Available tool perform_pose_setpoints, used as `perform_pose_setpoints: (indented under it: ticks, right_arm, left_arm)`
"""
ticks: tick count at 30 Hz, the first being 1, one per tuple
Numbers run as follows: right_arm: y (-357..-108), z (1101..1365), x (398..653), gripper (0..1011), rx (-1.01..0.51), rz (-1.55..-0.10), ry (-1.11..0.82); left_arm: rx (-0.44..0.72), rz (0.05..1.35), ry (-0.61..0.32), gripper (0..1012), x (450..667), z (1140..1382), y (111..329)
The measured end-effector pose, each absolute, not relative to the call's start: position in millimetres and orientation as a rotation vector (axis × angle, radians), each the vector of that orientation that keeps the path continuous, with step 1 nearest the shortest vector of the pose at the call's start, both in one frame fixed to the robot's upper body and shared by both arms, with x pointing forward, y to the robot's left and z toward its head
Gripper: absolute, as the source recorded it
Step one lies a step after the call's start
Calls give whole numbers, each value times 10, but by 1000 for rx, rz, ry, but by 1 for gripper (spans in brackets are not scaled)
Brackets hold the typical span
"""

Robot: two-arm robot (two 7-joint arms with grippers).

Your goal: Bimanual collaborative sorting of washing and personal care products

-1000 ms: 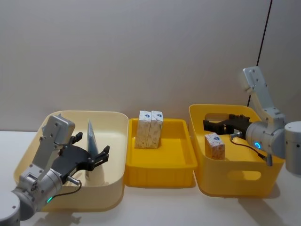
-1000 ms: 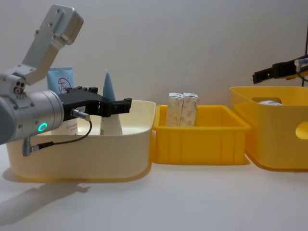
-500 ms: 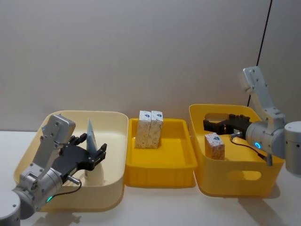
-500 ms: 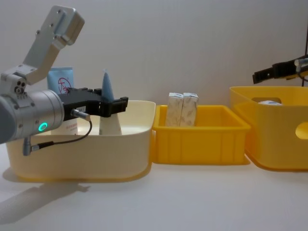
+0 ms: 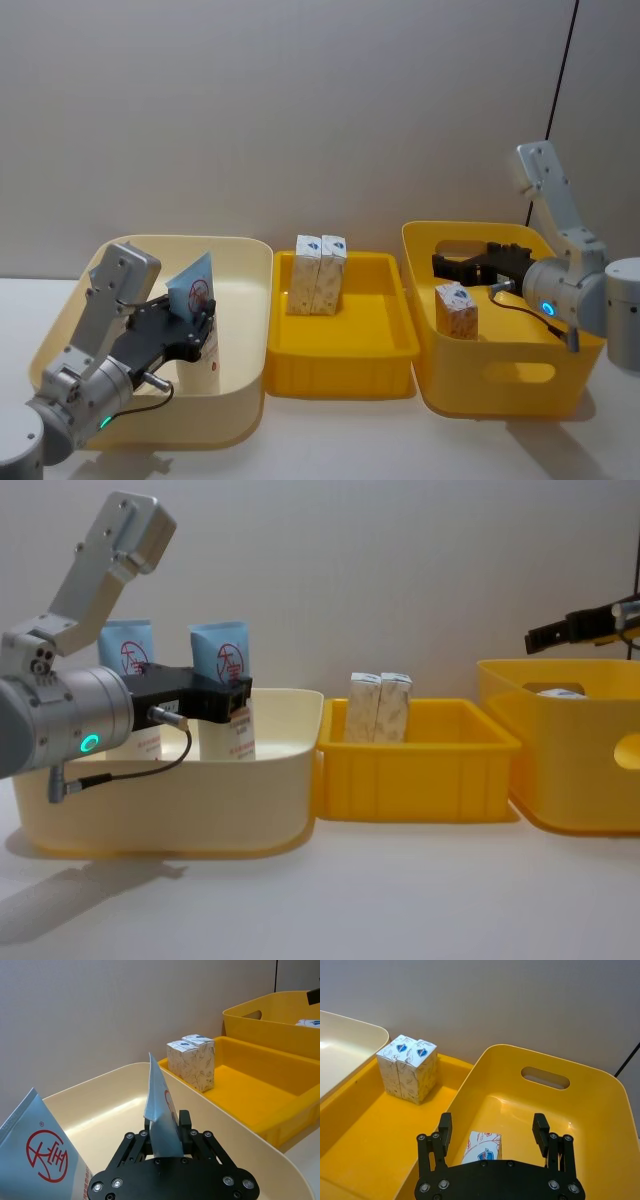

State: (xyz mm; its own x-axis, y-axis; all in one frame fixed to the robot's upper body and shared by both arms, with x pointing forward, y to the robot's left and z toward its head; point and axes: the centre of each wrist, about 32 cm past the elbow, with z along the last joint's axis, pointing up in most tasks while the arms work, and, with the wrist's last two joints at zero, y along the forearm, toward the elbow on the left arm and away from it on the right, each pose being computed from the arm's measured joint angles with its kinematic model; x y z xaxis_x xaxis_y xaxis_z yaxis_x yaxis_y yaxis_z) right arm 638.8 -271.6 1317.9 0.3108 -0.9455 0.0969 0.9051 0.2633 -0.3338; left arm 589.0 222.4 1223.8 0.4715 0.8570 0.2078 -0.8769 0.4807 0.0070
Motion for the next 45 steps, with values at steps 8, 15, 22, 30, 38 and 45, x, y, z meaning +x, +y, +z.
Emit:
perform_pose_setpoints:
  ticks: [8,15,22,30,38,45]
  right_arm:
    - [-2717,13179,6388,1001,-356,-1256,131]
    - [-2716,13178,6388,1001,-356,-1256,131]
    - [-2716,13179,6388,1001,-356,-1256,131]
    - [-2717,13179,6388,1001,-356,-1256,131]
    - [-2716,13178,6388,1001,-356,-1256,131]
    - [-2716,13179,6388,1001,-356,-1256,131]
  left_arm:
    - [118,1064,-186,239,5892,12240,2225]
    - [119,1065,-185,234,5893,12239,2226]
    - [119,1065,-185,234,5893,12239,2226]
    - [119,1065,-185,234,5893,12239,2226]
    - [118,1065,-191,234,5892,12248,2227]
    - [87,1066,-230,234,5901,12331,2236]
